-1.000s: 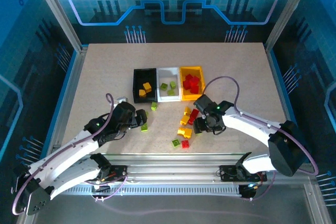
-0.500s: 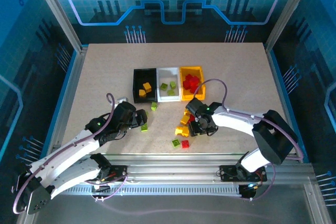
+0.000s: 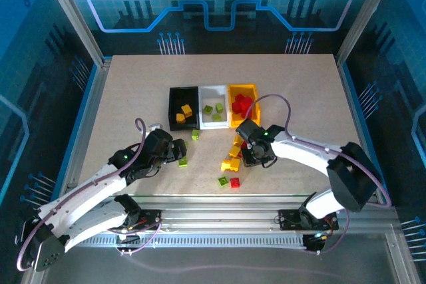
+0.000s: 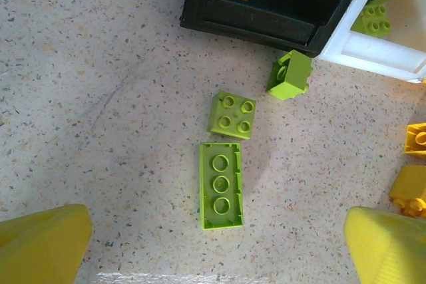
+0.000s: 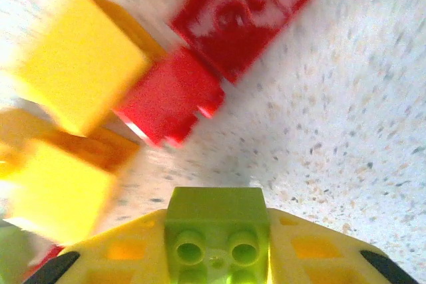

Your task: Sort the legos into containers by color

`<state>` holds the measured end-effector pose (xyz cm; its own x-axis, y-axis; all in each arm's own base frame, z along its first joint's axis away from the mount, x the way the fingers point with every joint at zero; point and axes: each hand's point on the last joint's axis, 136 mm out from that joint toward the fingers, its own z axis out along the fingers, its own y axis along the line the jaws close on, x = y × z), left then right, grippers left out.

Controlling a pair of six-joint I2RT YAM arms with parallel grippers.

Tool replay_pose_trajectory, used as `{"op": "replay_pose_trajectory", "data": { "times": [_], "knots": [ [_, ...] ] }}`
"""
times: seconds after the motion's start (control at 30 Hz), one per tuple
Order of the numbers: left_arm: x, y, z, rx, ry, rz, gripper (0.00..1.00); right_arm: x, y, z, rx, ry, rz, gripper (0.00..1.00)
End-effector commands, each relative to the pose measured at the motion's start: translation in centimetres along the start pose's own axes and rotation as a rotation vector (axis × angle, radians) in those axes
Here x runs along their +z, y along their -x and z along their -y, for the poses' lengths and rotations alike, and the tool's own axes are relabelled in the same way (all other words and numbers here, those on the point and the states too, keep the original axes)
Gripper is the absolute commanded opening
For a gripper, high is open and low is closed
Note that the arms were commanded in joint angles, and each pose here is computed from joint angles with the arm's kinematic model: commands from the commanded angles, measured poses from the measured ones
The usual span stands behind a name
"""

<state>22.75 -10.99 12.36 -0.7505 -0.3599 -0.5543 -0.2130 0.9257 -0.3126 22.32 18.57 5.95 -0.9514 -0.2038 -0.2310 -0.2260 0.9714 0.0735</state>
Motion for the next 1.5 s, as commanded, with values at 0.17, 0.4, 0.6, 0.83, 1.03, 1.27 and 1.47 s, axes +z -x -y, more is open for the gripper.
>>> {"op": "replay_pose_trajectory", "data": {
  "times": [0.17, 0.4, 0.6, 0.83, 1.03, 1.27, 1.47],
  "knots": [
    [0.1, -0.2, -0.4, -0.010, 0.012, -0.016, 0.99, -6.3, 11.9, -6.0, -0.059, 0.130, 0.240, 0.33],
    [0.3, -0.8, -0.9, -0.008, 0.027, -0.041, 0.99, -2.6, 20.2, -6.2, -0.019, -0.045, 0.282, 0.34],
    [1.0, -1.6, -0.6, 0.009, 0.018, -0.082, 0.99, 1.4, 22.9, -6.4, -0.003, -0.094, 0.244, 0.37],
    [2.2, -2.7, 0.1, 0.058, 0.014, -0.151, 0.98, 0.1, 24.3, -7.1, 0.004, -0.052, 0.287, 0.62],
    [3.8, -4.2, 1.0, 0.100, 0.012, -0.237, 0.88, -2.9, 23.4, -6.7, 0.035, -0.009, 0.345, 0.66],
    [6.7, -6.4, 1.5, 0.210, 0.107, -0.283, 0.80, -4.9, 20.8, -5.1, 0.075, 0.028, 0.370, 0.67],
    [9.3, -6.5, 1.1, 0.247, 0.185, -0.254, 0.68, -6.6, 19.1, -4.2, 0.091, 0.054, 0.397, 0.67]
  ]
}}
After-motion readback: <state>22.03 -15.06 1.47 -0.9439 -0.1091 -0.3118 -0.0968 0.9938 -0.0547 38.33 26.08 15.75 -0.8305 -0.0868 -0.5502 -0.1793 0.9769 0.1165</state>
